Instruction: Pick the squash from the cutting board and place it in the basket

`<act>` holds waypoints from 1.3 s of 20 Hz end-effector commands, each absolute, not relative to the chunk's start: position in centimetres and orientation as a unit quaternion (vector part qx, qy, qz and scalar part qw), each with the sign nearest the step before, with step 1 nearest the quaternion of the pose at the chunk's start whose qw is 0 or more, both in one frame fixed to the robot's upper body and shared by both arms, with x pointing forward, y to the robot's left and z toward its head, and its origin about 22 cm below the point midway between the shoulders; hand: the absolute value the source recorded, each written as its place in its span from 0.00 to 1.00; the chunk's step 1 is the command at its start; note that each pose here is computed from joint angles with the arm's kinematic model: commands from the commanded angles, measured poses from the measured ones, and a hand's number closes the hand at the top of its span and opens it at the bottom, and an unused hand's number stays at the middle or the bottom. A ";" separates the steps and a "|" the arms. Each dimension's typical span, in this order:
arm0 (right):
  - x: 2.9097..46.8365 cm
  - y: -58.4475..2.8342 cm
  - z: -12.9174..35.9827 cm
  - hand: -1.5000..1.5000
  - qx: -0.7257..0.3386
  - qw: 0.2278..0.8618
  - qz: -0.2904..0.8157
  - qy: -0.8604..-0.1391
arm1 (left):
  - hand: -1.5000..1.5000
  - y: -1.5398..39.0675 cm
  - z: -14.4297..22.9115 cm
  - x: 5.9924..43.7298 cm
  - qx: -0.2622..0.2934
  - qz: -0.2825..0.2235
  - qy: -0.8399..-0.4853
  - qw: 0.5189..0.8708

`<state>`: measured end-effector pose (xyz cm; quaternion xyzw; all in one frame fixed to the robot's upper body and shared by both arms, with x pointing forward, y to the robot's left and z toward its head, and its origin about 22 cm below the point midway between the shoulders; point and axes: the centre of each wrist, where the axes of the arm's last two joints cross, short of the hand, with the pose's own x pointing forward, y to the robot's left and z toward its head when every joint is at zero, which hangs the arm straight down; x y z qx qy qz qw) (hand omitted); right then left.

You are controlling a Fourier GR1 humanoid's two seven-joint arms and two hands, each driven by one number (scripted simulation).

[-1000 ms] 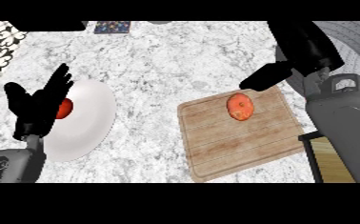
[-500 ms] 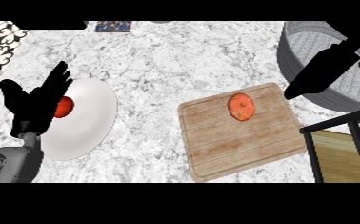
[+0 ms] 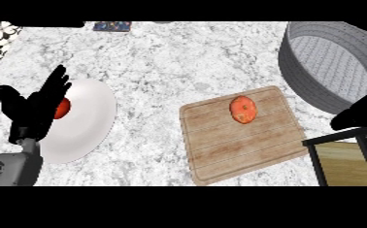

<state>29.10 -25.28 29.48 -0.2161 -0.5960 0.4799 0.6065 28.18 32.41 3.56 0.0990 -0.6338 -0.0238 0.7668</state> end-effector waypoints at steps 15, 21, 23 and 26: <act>27.9 -24.1 20.8 0.00 -0.201 0.631 0.410 -0.627 | 0.50 31.9 4.2 28.5 0.087 -0.025 -0.639 0.764; 28.7 -23.3 18.0 0.00 -0.186 0.641 0.383 -0.639 | 0.50 32.1 4.5 28.5 0.090 -0.028 -0.647 0.757; 29.1 -22.6 16.2 0.00 -0.195 0.646 0.399 -0.621 | 0.50 31.7 4.4 28.6 0.084 -0.031 -0.645 0.759; 29.8 -22.9 12.8 0.00 -0.195 0.655 0.413 -0.602 | 0.50 31.0 3.7 29.0 0.090 -0.029 -0.641 0.762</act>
